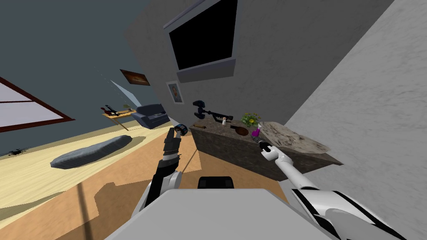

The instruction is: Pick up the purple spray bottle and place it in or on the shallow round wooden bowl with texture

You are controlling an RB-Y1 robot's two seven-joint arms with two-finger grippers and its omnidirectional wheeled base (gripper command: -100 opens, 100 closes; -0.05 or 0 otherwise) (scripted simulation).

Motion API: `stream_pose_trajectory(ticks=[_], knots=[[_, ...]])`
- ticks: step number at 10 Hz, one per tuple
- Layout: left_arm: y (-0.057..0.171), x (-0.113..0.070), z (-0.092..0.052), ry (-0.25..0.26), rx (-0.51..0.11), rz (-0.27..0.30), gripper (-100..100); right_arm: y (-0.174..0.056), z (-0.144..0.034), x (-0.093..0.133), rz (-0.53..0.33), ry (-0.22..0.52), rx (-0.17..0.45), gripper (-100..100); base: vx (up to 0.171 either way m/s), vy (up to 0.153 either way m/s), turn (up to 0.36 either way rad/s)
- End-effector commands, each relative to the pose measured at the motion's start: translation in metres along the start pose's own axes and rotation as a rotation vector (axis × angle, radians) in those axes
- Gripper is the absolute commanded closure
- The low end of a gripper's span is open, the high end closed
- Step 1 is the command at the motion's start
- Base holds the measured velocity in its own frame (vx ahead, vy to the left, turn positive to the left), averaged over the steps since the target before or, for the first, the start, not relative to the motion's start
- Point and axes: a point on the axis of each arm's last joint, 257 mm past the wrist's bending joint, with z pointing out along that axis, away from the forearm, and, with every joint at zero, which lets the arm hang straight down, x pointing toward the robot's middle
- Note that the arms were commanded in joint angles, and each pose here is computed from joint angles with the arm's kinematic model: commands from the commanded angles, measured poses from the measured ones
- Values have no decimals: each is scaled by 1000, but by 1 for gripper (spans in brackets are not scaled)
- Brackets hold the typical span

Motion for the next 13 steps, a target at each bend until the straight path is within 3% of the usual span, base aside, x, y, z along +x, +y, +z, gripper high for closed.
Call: stream_pose_trajectory(ticks=[1, 2, 3, 6, 7, 11, 12, 13], knots=[[0, 0, 0, 0, 0, 0, 0, 9, 10, -9, 1, -10, -5, -100, -37, -9, 10], [0, 0, 0, 0, 0, 0, 0, 18, 14, -22, 6, -30, -16, -100, -12, -2, 20], [0, 0, 0, 0, 0, 0, 0, 30, 21, -10, -42, 5, -26, -100, -58, -30, -169], [0, 0, 0, 0, 0, 0, 0, 49, 35, -44, -28, -36, -40, -100, -39, -10, -31], [0, 0, 0, 0, 0, 0, 0, 65, 40, -37, -82, -13, -57, -100, -51, -33, -133], [0, 0, 0, 0, 0, 0, 0, 78, 52, -70, -68, -47, -59, -100, -32, -10, -32], [0, 0, 0, 0, 0, 0, 0, 76, 51, -64, -68, -42, -57, -100, 0, 0, 0], [0, 0, 0, 0, 0, 0, 0, 76, 51, -65, -69, -43, -58, 100, 0, 0, 0]])
